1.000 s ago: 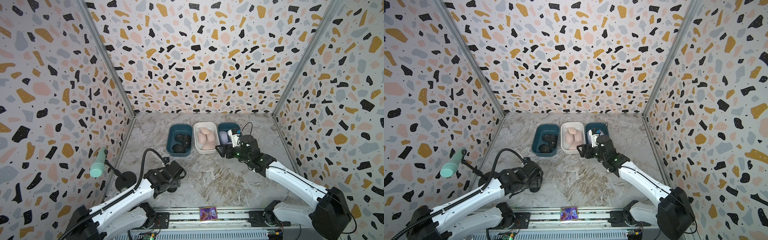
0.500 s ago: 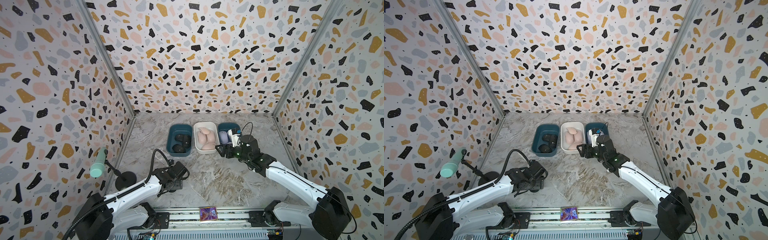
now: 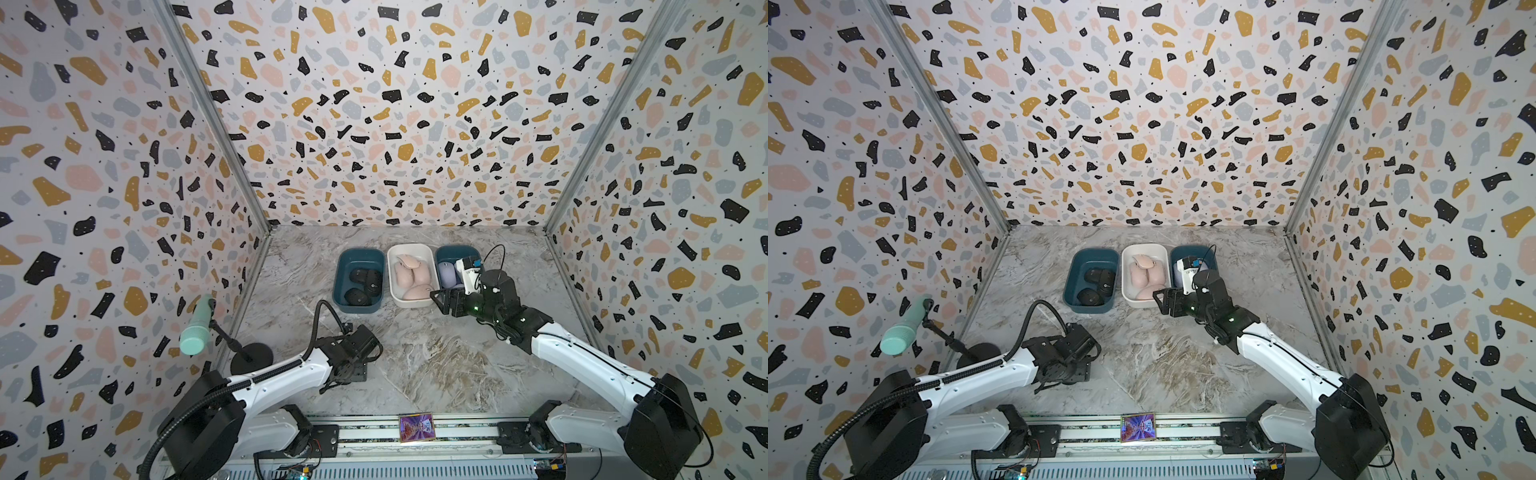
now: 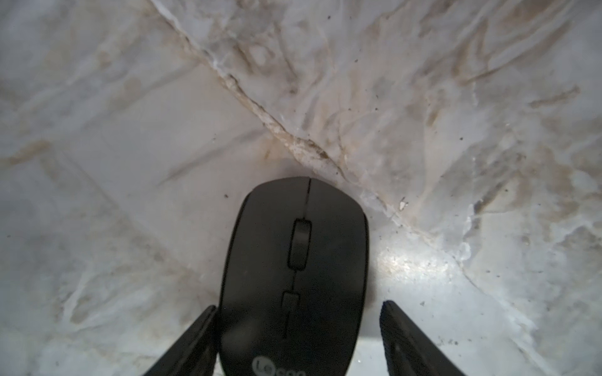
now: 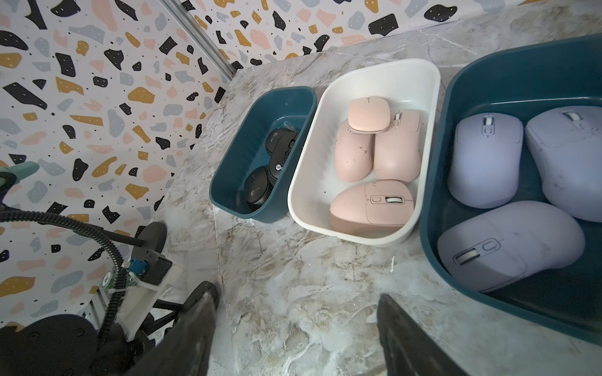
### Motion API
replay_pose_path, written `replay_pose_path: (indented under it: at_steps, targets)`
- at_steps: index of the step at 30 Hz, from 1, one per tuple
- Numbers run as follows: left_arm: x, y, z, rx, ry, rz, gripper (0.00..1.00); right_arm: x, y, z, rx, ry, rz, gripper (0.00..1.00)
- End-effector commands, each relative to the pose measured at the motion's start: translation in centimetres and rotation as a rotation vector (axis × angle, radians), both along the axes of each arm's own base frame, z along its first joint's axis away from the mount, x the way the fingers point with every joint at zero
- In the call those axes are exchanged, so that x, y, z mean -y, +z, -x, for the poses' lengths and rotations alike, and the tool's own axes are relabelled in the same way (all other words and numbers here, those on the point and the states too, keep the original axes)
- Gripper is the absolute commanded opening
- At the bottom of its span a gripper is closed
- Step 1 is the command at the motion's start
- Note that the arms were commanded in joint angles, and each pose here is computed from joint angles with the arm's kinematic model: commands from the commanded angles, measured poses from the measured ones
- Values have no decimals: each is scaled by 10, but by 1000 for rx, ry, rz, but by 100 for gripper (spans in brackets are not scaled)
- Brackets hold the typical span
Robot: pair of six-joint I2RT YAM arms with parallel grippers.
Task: Place the mice by color into the storage box
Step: Pick up the mouse from the center of the board, then place the mouse in the storage box.
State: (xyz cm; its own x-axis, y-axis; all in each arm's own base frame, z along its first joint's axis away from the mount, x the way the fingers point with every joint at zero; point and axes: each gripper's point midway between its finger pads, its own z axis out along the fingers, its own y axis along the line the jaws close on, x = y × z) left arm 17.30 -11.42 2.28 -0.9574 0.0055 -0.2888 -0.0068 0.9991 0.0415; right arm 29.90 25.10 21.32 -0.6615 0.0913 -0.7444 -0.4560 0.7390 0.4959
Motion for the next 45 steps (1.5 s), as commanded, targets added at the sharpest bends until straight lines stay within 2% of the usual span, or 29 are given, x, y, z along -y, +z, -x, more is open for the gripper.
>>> replay_pose_path:
  at_steps: [1, 6, 10, 16, 25, 33, 40, 45]
  targets:
    - [5, -7, 2, -17, -23, 8, 73, -1, 12, -3, 22, -2, -21, 79]
    - [7, -14, 2, -38, -41, -16, 73, 0, 11, -1, 16, -2, -23, 79]
    - [9, -20, 3, -60, -57, -33, 68, 3, 10, 1, 18, -12, -21, 79]
    - [14, -16, -2, -51, -73, -48, 47, 6, 10, 1, 21, -18, -13, 79]
    - [38, 50, -41, 156, -40, 69, 44, 6, 12, -1, 28, -20, -12, 79]
    - [49, 106, -79, 299, -34, 73, 44, 5, 17, -1, 37, -19, -15, 79]
    - [43, 146, -128, 423, -3, 90, 44, 6, 22, -1, 45, -19, -11, 79]
    - [37, 166, -162, 460, -6, 55, 44, 8, 26, -2, 52, -28, -12, 79]
